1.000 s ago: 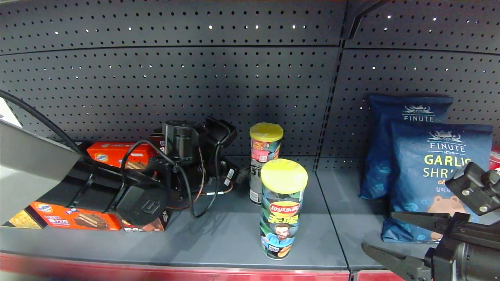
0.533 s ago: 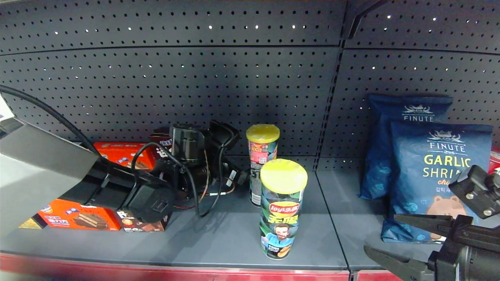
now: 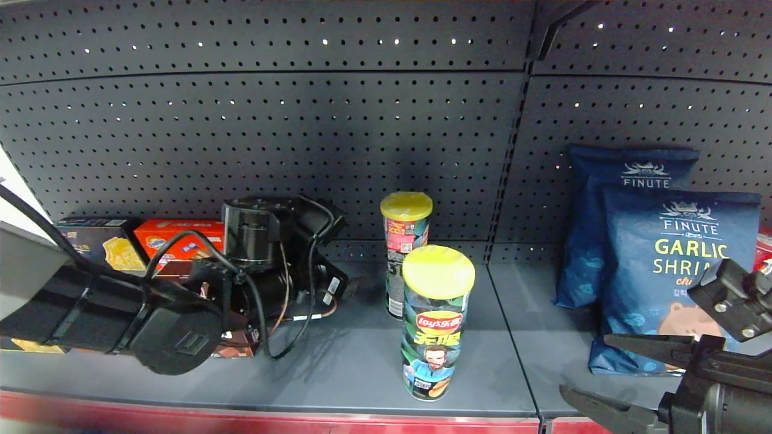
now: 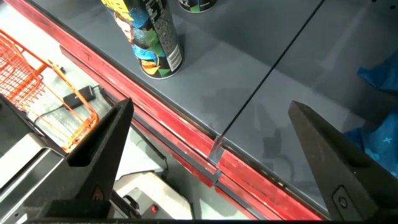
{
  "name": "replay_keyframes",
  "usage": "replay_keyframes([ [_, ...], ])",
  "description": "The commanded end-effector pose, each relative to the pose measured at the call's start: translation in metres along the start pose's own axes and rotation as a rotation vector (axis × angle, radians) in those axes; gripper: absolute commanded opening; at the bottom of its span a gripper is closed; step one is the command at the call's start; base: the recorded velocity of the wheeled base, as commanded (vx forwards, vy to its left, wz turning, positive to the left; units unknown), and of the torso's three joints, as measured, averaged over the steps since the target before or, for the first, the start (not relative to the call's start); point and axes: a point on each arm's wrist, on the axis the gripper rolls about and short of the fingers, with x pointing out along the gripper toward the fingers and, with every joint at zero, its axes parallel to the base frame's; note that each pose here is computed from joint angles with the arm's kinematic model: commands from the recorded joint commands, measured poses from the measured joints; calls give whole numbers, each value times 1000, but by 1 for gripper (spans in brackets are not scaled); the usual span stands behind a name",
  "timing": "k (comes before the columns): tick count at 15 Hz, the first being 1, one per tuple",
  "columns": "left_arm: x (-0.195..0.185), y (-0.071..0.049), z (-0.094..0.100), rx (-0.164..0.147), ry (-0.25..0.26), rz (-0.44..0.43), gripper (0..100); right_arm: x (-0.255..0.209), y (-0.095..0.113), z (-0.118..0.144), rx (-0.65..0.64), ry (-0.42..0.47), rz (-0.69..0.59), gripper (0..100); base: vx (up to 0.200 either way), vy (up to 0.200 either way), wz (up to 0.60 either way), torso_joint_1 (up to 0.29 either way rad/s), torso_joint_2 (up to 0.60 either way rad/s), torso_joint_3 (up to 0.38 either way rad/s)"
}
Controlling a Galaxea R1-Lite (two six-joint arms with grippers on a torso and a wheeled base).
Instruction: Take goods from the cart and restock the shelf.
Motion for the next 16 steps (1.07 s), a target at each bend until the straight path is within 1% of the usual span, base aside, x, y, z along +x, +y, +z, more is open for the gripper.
replay_keyframes([
  [1, -24, -3, 5, 3, -28, -17, 100, 2, 0, 0, -1, 8, 0, 100, 0, 0, 0, 0, 0, 0],
  [3, -30, -12, 10, 3, -47, -62, 100, 2, 0, 0, -2, 8, 0, 100, 0, 0, 0, 0, 0, 0],
  [5, -30, -15, 13, 2, -61, -75, 100, 2, 0, 0, -2, 8, 0, 100, 0, 0, 0, 0, 0, 0],
  [6, -29, -19, 15, 7, -64, -87, 100, 2, 0, 0, -2, 6, -2, 100, 0, 0, 0, 0, 0, 0],
  [8, -25, -23, 15, 5, -61, -99, 100, 1, 0, 0, 0, 4, -3, 100, 0, 0, 0, 0, 0, 0],
  [12, -7, -25, 18, 3, -62, -98, 100, 2, 0, 1, 0, 1, -3, 100, 0, 0, 0, 0, 0, 0],
  [16, 9, -28, 16, 4, -50, -101, 100, 3, 0, 2, 2, 3, -4, 100, 0, 0, 0, 0, 0, 0],
])
